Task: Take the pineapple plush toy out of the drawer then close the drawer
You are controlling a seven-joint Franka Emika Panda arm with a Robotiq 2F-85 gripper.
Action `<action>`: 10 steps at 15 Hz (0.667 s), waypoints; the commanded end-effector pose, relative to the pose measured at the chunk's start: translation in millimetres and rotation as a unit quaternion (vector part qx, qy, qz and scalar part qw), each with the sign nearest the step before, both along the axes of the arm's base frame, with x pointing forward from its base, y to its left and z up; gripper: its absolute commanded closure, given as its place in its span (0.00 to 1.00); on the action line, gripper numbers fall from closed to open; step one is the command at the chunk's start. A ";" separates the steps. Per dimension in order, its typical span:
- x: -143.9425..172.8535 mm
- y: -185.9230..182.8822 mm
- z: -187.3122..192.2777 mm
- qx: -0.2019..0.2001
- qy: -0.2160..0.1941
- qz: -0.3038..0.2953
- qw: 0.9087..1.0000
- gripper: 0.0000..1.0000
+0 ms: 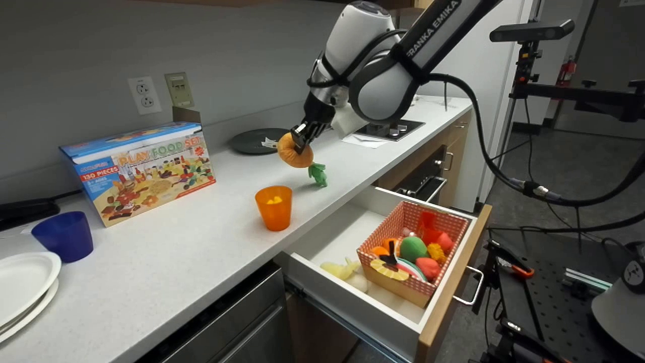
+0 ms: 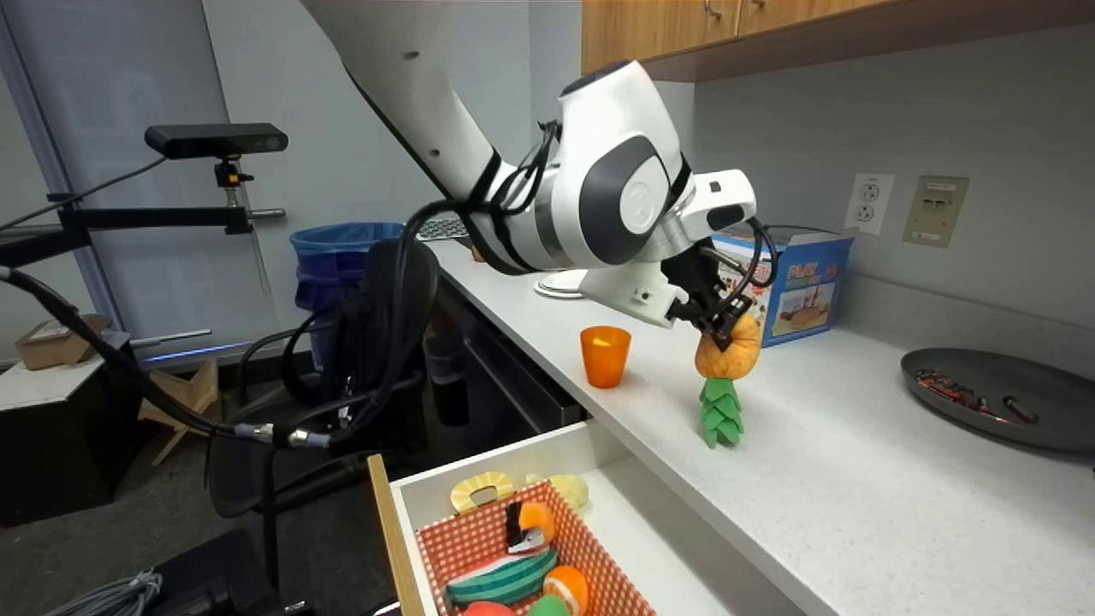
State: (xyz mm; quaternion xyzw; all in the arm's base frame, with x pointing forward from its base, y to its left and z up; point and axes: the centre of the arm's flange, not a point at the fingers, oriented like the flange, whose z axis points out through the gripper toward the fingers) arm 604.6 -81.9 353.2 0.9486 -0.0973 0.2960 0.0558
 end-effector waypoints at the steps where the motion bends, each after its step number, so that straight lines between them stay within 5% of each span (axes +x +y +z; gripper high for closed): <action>1: 40.5 7.6 -29.9 -0.006 -0.013 -0.045 0.999 0.96; 8: 62.6 17.8 -56.5 0.005 0.045 -0.047 0.998 0.96; 9: 62.7 19.7 -58.3 0.006 0.057 -0.043 0.997 0.61; 10: 62.4 23.0 -58.9 0.012 0.071 -0.033 0.997 0.59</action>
